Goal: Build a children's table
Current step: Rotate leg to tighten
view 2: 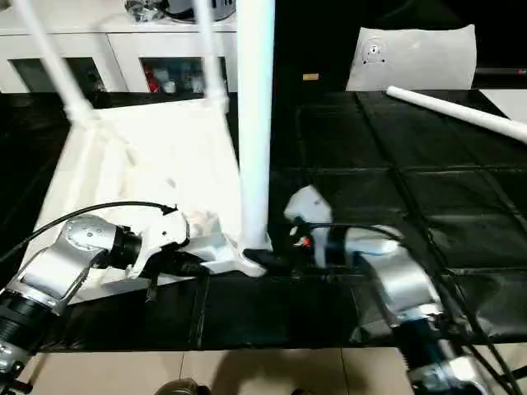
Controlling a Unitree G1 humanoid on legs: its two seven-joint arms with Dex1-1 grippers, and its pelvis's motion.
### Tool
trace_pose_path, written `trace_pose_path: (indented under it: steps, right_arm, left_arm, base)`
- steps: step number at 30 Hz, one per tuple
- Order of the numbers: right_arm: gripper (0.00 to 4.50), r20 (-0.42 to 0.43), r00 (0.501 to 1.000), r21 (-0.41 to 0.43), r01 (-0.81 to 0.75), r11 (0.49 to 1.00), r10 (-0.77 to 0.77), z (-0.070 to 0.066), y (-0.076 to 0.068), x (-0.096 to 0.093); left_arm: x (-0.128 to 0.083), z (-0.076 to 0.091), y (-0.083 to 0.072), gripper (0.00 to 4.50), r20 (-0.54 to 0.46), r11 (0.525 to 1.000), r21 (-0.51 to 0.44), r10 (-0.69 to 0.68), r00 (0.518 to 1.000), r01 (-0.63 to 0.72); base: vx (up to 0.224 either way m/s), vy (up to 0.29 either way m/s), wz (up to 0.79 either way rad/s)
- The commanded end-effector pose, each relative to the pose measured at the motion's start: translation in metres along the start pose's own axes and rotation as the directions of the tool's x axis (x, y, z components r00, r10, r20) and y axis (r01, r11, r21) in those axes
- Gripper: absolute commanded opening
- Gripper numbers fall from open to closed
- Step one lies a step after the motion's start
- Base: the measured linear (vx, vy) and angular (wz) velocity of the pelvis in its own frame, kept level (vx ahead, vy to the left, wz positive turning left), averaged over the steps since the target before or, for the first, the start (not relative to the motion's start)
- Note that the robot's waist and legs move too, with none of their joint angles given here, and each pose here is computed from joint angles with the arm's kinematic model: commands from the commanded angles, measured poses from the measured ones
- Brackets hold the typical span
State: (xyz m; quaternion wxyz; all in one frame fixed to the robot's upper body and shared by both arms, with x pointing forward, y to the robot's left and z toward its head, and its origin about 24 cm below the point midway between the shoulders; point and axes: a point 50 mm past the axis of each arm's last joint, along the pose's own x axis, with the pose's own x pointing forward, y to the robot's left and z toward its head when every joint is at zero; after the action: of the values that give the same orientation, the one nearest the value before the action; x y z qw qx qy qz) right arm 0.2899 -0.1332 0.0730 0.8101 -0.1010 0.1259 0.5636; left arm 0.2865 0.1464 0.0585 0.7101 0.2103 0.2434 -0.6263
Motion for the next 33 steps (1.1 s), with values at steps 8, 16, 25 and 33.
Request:
trace_pose_path:
  steps: [8, 16, 25, 33]
  right_arm:
    - [3.98, -0.019, 0.998, -0.027, -0.068, 0.997, 0.067, 0.002, 0.000, 0.004]
    - [3.25, -0.043, 0.995, -0.026, -0.088, 0.996, 0.087, -0.002, 0.000, 0.003]
    - [2.72, -0.033, 0.995, 0.011, -0.094, 0.995, 0.095, -0.004, 0.003, 0.008]
    - [2.69, 0.044, 0.988, 0.161, 0.142, 0.977, -0.150, -0.005, 0.004, 0.037]
  left_arm:
    - [0.002, 0.016, -0.003, 0.00, 0.020, 0.993, 0.094, -0.067, 0.998, 0.065]
    - [0.001, 0.014, -0.002, 0.00, 0.015, 0.995, 0.090, -0.052, 0.999, 0.050]
    - [-0.001, 0.013, 0.001, 0.00, 0.038, 0.999, 0.045, -0.007, 0.999, 0.006]
    - [0.000, 0.023, 0.012, 0.00, 0.117, 0.966, -0.150, 0.229, 0.966, -0.211]
  base:
    - [0.000, 0.000, 0.00]
    - [0.000, 0.000, 0.00]
    - [0.000, 0.000, 0.00]
    - [0.000, 0.000, 0.00]
